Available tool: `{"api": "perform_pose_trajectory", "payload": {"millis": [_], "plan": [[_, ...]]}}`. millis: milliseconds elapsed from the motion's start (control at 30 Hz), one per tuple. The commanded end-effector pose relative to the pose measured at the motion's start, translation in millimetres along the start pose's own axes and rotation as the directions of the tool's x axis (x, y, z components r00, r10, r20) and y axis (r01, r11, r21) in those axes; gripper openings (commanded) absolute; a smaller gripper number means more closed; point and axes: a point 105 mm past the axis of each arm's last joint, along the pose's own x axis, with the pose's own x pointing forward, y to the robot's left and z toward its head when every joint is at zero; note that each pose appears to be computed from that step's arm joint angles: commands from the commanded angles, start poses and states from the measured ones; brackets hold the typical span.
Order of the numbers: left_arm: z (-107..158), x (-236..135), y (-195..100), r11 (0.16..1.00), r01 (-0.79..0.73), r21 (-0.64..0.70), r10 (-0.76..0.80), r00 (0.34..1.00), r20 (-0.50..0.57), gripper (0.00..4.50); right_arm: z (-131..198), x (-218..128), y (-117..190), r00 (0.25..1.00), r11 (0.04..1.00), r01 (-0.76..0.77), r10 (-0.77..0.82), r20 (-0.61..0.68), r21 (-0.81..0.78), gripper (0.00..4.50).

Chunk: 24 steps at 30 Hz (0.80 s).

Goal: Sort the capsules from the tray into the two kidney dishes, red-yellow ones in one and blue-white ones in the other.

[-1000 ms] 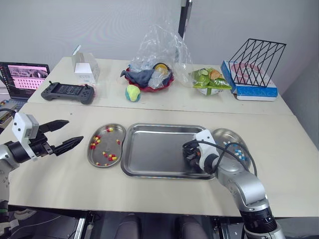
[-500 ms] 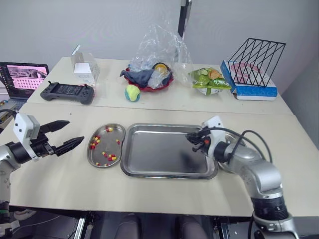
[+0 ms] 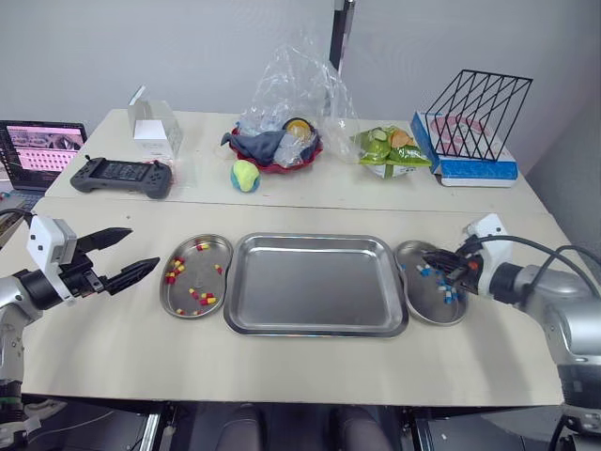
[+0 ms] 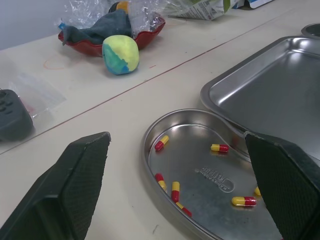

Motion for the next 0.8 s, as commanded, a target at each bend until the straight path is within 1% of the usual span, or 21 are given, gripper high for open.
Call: {"api": "perform_pose_trajectory", "payload": {"millis": [33,67,100,300,400,433,533,600,633,700,800], "plan": [[4.2,-3.1,5.1,0.999,-0.024,0.037,0.024,1.000,-0.011,4.50,1.0,-14.3,-13.0,1.000,1.000,0.025,-0.025,0.018,-0.015,0.38],[2.2,-4.0,5.2,0.999,-0.023,0.042,0.024,0.999,-0.025,4.50,-0.6,-16.8,-14.9,1.000,1.000,0.021,-0.021,0.018,-0.010,0.76],[1.3,-4.7,5.0,0.999,-0.022,0.043,0.023,0.999,-0.030,4.50,-0.1,-19.7,-16.7,1.000,1.000,0.014,-0.014,0.028,-0.009,1.01],[0.3,-9.9,10.0,0.997,-0.058,0.043,0.059,0.998,-0.030,4.50,16.7,-47.8,-39.2,0.993,1.000,0.000,0.000,0.118,0.005,3.10],[-0.8,-11.9,14.7,0.996,-0.086,0.023,0.087,0.996,-0.033,4.50,21.1,-57.8,-53.3,0.989,0.999,0.031,-0.032,0.143,0.007,4.16],[-4.5,-12.6,17.8,0.994,-0.104,0.019,0.105,0.993,-0.055,4.50,22.4,-61.8,-60.7,0.986,0.998,0.058,-0.059,0.154,0.008,4.46],[-10.7,-14.7,24.9,0.988,-0.155,0.018,0.156,0.984,-0.083,4.50,25.2,-72.1,-79.2,0.973,0.992,0.128,-0.129,0.193,0.018,4.46],[-14.2,-19.4,31.6,0.976,-0.218,0.026,0.220,0.972,-0.087,4.50,23.6,-80.3,-91.3,0.955,0.982,0.184,-0.186,0.230,0.029,4.46],[-16.1,-21.5,33.4,0.971,-0.238,0.023,0.239,0.967,-0.092,4.50,22.6,-83.1,-95.1,0.948,0.979,0.203,-0.204,0.245,0.033,4.46],[-27.7,-27.0,32.0,0.966,-0.255,0.039,0.258,0.956,-0.141,4.50,20.9,-87.6,-102.2,0.925,0.967,0.251,-0.251,0.284,0.037,4.46],[-30.6,-32.5,34.1,0.960,-0.277,0.040,0.280,0.949,-0.143,4.50,21.8,-88.3,-104.6,0.904,0.958,0.285,-0.277,0.325,0.023,4.46]]}}
